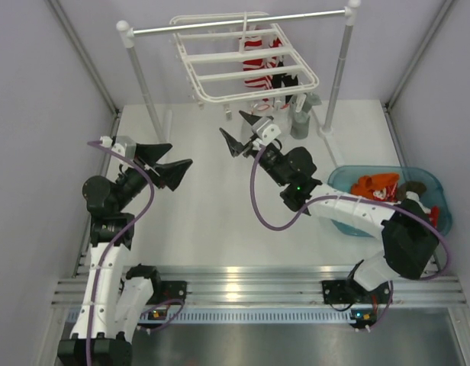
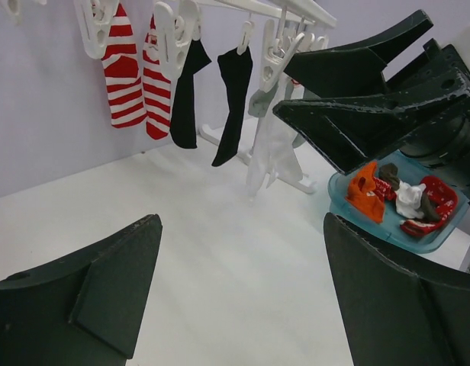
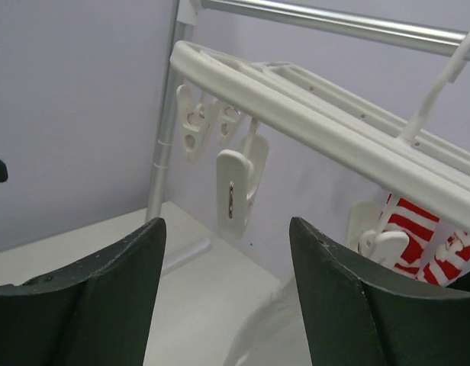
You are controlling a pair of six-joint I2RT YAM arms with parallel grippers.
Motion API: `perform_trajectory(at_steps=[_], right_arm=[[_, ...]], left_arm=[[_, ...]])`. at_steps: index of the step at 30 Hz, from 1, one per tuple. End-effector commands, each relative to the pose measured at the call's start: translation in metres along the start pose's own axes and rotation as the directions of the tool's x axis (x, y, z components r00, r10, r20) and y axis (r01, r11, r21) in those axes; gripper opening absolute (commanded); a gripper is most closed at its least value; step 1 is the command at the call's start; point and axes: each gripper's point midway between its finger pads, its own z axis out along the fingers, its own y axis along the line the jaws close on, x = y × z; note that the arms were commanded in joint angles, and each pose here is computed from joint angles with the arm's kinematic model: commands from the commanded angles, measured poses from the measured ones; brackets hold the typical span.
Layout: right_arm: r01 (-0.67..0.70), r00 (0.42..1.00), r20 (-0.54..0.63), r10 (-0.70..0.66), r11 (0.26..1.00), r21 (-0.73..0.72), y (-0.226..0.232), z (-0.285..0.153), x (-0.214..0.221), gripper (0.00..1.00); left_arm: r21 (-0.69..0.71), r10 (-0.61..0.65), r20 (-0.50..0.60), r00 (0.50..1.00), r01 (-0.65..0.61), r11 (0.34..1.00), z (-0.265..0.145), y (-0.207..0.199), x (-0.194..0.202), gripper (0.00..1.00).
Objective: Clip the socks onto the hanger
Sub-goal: Open the clamp at the hanger.
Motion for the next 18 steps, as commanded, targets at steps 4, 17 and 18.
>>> perform_trajectory(at_steps=[4, 17, 18], right_arm=[[0.036, 0.983, 0.177, -0.052, 0.995, 0.094, -0.015, 0.032, -0.046, 0.64], [0.061, 0.984, 0.163, -0.07, 0.996, 0.064, -0.011, 0.042, -0.037, 0.43], [0.062, 0.985, 0.159, -0.071, 0.996, 0.063, -0.012, 0.04, -0.037, 0.43]], left_arm=[[0.052, 0.067, 0.082, 0.994, -0.071, 0.996, 0.004, -0.013, -0.03, 0.92], [0.093, -0.01, 0.114, 0.993, -0.001, 0.996, 0.024, -0.015, -0.058, 0.91], [0.102, -0.012, 0.118, 0.993, 0.0, 0.995, 0.027, -0.016, -0.06, 0.91]])
